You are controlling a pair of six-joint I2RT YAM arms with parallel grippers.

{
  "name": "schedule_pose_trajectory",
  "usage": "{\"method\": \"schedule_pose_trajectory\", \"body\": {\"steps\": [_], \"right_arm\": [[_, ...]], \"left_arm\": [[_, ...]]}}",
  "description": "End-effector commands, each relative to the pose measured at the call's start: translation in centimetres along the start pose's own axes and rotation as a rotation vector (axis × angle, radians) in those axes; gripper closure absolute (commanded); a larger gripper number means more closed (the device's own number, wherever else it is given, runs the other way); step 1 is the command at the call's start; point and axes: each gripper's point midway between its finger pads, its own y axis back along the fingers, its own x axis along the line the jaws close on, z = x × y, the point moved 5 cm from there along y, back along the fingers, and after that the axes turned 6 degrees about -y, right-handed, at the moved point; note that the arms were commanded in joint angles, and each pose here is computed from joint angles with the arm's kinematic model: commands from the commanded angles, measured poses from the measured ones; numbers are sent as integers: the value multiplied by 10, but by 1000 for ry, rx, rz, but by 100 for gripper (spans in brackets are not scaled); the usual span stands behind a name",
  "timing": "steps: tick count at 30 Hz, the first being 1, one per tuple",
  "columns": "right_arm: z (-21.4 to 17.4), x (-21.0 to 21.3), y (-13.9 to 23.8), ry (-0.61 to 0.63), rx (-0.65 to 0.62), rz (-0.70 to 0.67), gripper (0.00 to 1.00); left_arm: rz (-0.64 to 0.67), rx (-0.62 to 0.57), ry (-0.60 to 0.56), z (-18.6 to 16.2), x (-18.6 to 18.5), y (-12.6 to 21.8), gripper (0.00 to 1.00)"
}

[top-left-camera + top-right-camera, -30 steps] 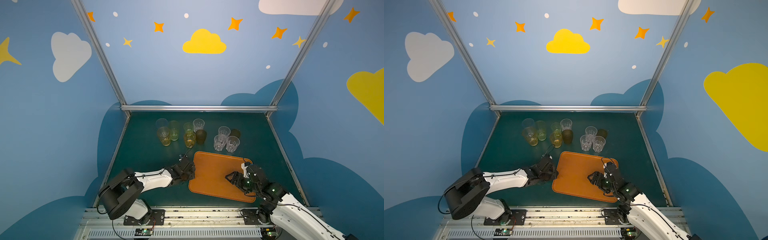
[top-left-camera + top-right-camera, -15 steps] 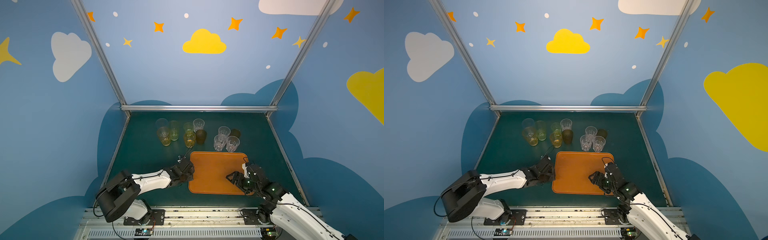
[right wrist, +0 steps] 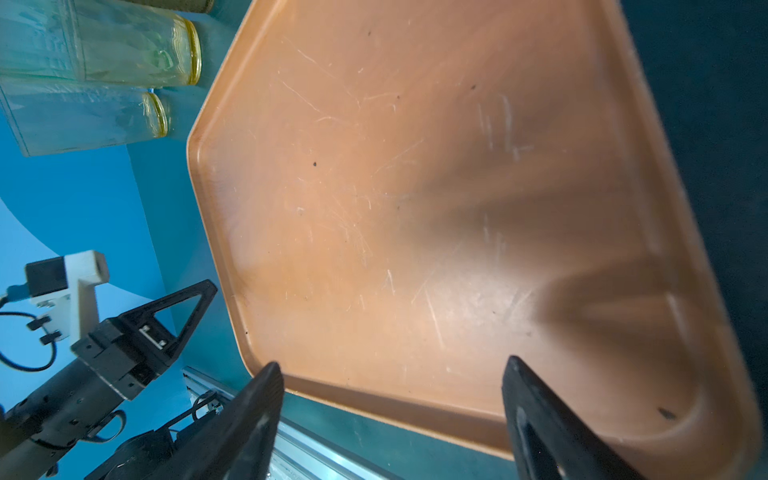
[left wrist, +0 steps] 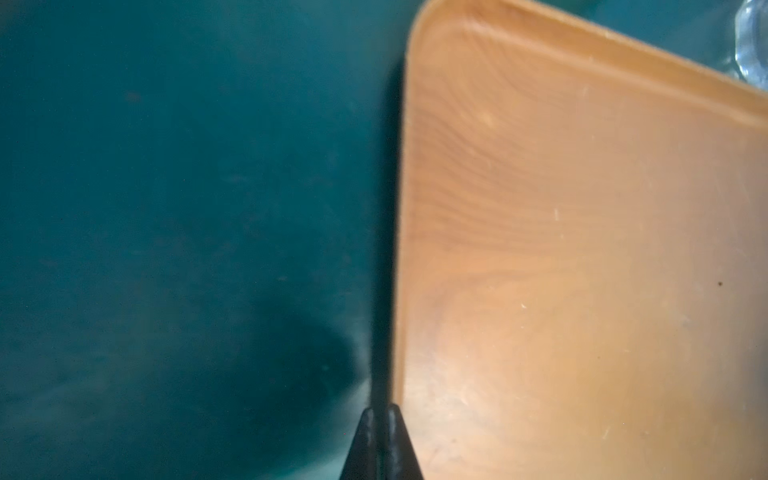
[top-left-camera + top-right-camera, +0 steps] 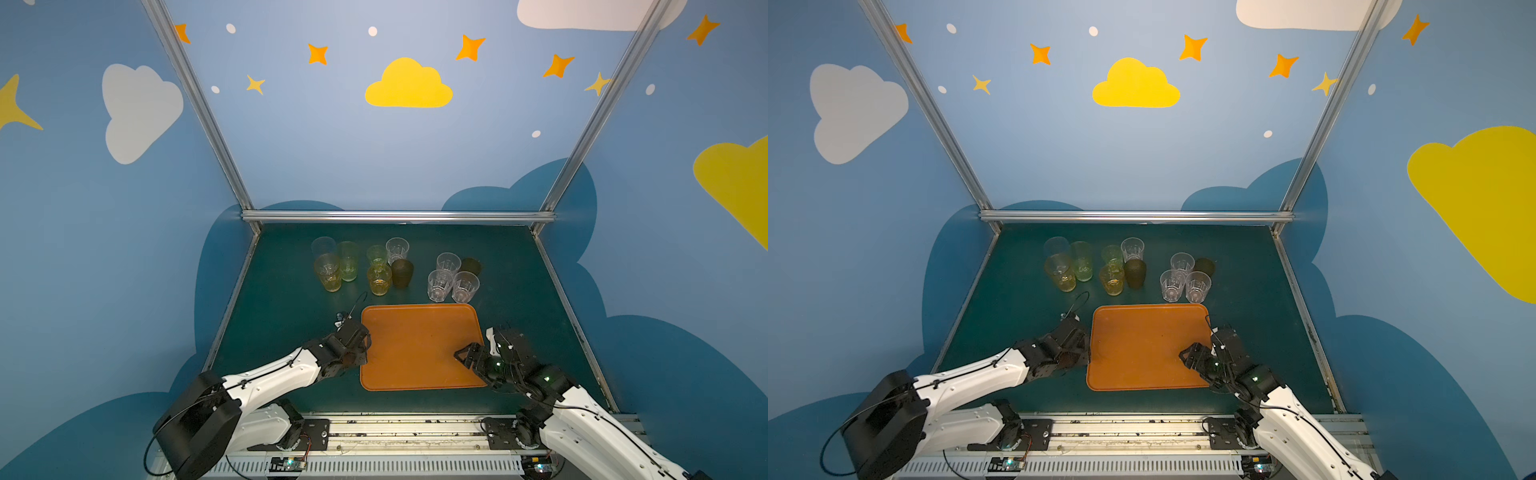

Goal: Place the glasses into the tray
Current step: 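Slide the tray with both grippers to center it in front of the robot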

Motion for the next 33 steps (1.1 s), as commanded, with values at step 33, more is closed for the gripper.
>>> {"method": "schedule_pose_trajectory", "body": {"steps": [33], "right_arm": [[45, 28, 24, 19, -59, -74, 18]], "left_arm": [[-131, 61, 52, -8, -4, -4, 76]]}}
